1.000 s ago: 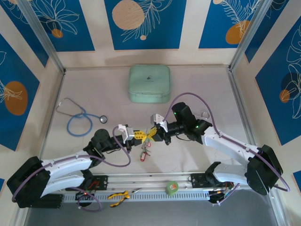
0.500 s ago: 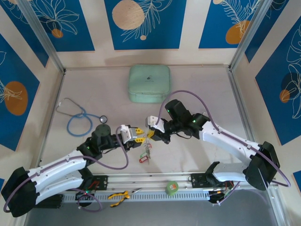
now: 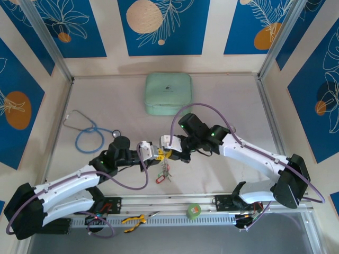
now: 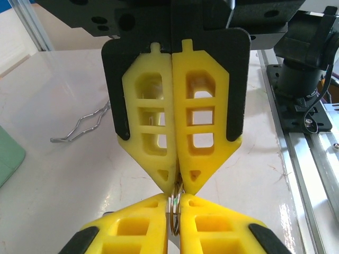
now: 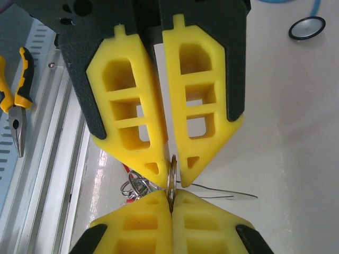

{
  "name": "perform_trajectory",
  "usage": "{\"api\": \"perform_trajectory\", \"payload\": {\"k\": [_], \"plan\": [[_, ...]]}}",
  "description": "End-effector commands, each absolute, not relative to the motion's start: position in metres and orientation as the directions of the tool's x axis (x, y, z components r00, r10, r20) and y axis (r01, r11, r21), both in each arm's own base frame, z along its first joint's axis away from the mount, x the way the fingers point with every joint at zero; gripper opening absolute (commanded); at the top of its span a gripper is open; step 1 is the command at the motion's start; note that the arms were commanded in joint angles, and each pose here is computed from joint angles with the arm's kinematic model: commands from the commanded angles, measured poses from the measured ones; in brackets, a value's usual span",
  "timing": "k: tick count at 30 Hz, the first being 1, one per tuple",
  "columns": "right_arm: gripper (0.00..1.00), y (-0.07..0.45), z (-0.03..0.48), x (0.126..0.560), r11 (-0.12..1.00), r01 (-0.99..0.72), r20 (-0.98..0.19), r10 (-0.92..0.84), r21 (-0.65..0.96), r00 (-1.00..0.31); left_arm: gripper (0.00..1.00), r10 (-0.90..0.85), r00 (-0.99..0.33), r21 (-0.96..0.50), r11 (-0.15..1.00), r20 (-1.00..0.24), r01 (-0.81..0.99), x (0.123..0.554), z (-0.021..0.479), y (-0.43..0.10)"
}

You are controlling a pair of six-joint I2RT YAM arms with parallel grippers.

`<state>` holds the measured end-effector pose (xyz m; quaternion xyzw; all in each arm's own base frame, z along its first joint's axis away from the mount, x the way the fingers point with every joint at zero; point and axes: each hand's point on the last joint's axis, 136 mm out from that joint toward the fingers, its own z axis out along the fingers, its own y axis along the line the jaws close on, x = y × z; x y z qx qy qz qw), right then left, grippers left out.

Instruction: Put the keys on the keyring

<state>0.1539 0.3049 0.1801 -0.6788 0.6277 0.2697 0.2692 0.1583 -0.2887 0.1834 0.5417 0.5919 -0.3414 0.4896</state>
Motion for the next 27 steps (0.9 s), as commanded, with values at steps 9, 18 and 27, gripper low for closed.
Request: {"api": "perform_trajectory", "payload": {"k": [9,18,27], "plan": [[0.33,0.298,0.21,0.155,0.002,-1.0,-0.841,-0.54,0.004,-0.004,0.0,0.216,0.102,0.143,0.182,-0.971,0.973,0.156,0.202,-0.292],[0.39,0.29,0.187,0.152,0.056,-0.991,-0.83,-0.542,0.118,-0.129,0.0,0.113,0.077,0.102,0.227,-0.991,0.969,0.157,0.205,-0.288],[0.42,0.296,0.187,0.148,0.023,-0.986,-0.84,-0.52,0.167,-0.154,0.0,0.108,0.077,0.1,0.233,-0.991,0.967,0.156,0.204,-0.286]]}}
